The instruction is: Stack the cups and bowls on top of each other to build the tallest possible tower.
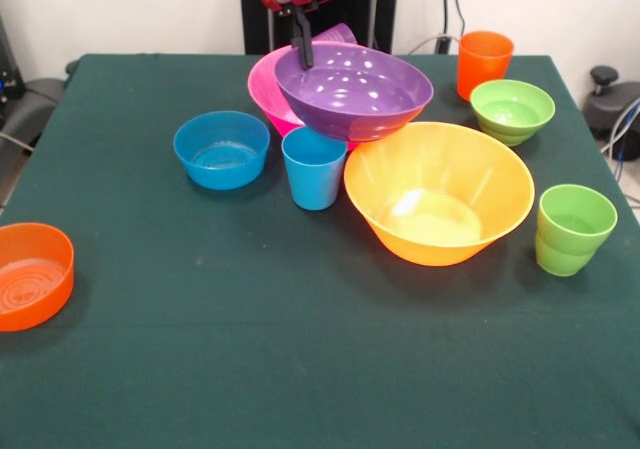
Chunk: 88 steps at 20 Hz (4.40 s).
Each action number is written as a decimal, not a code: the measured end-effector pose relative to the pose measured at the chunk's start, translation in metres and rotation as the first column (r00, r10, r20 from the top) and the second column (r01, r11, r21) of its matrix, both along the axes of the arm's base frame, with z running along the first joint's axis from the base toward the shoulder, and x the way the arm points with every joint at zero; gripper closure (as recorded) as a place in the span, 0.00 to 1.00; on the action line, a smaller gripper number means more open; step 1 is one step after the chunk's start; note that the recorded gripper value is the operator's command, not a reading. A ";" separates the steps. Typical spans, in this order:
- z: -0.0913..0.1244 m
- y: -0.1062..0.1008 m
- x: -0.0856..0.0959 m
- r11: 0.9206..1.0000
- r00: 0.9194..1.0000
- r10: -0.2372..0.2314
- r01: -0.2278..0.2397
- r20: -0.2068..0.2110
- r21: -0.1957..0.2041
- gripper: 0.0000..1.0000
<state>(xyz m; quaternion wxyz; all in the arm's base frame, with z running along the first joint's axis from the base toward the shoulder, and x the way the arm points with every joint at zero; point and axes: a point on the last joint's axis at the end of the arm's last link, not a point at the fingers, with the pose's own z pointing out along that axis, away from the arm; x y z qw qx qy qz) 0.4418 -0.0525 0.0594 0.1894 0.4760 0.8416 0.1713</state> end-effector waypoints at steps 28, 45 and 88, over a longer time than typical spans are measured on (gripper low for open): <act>-0.011 0.013 -0.012 0.999 0.999 0.015 -0.013 -0.038 0.046 1.00; -0.019 0.011 -0.009 0.996 0.997 0.076 -0.075 -0.028 0.045 1.00; -0.020 -0.004 -0.027 0.996 0.996 0.080 -0.082 -0.047 -0.028 1.00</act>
